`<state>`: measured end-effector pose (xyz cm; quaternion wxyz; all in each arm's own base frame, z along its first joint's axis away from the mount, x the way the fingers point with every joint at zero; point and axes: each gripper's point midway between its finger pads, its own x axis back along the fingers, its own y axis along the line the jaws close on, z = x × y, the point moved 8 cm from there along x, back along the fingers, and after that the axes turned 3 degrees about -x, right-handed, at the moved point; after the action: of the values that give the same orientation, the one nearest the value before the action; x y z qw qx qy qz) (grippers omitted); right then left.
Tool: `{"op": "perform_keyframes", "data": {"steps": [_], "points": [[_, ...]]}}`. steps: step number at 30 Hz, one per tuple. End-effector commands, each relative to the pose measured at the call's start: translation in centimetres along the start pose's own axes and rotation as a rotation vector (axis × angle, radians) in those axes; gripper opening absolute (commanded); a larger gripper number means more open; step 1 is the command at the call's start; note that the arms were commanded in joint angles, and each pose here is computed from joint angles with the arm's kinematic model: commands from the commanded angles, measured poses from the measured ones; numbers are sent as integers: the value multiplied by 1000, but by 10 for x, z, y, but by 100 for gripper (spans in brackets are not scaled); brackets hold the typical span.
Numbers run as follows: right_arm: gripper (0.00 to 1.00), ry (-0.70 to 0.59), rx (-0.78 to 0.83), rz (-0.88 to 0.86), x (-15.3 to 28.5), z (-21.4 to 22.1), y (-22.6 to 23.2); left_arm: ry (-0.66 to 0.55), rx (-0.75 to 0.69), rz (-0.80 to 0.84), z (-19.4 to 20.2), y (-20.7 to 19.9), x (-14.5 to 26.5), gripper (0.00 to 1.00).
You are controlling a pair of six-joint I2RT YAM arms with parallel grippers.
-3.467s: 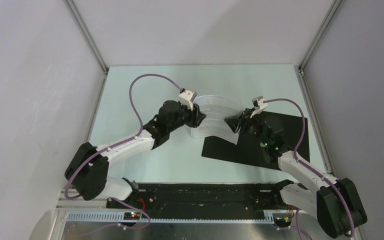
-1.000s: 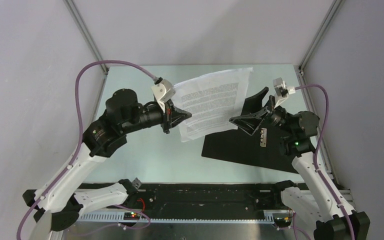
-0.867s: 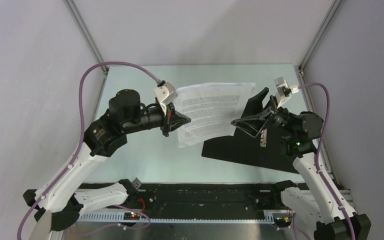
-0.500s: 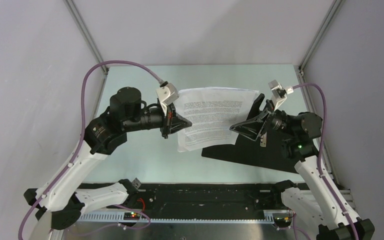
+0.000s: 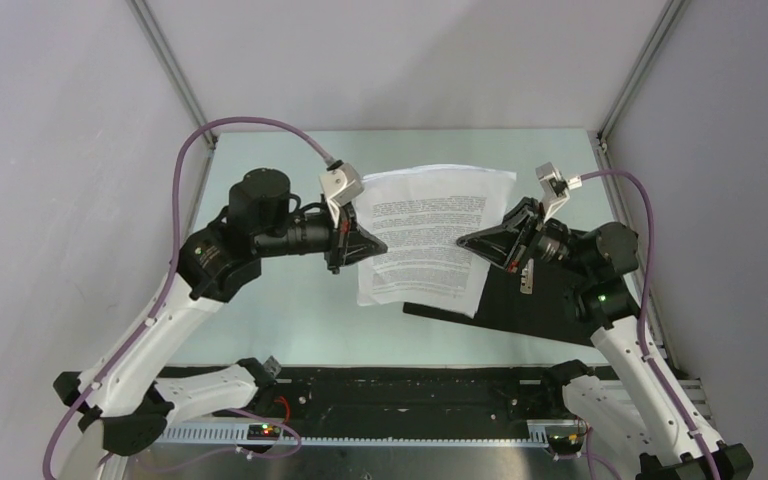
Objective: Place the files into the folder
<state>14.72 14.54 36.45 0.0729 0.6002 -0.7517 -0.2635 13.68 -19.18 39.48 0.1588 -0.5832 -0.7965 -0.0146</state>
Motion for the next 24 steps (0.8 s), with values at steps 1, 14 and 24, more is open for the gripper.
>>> {"op": "perform_keyframes", "data": {"steps": [1,14,24], "points": [[7,-59,16,47,-1,-12,6,-22,13,-14,-9,3,-2,7],[0,-429,4,1233,86,-58,-13,-259,454,-698,2,87,-91,82],[0,-495,153,1605,127,-82,0,-8,592,-601,63,78,-267,69]]}}
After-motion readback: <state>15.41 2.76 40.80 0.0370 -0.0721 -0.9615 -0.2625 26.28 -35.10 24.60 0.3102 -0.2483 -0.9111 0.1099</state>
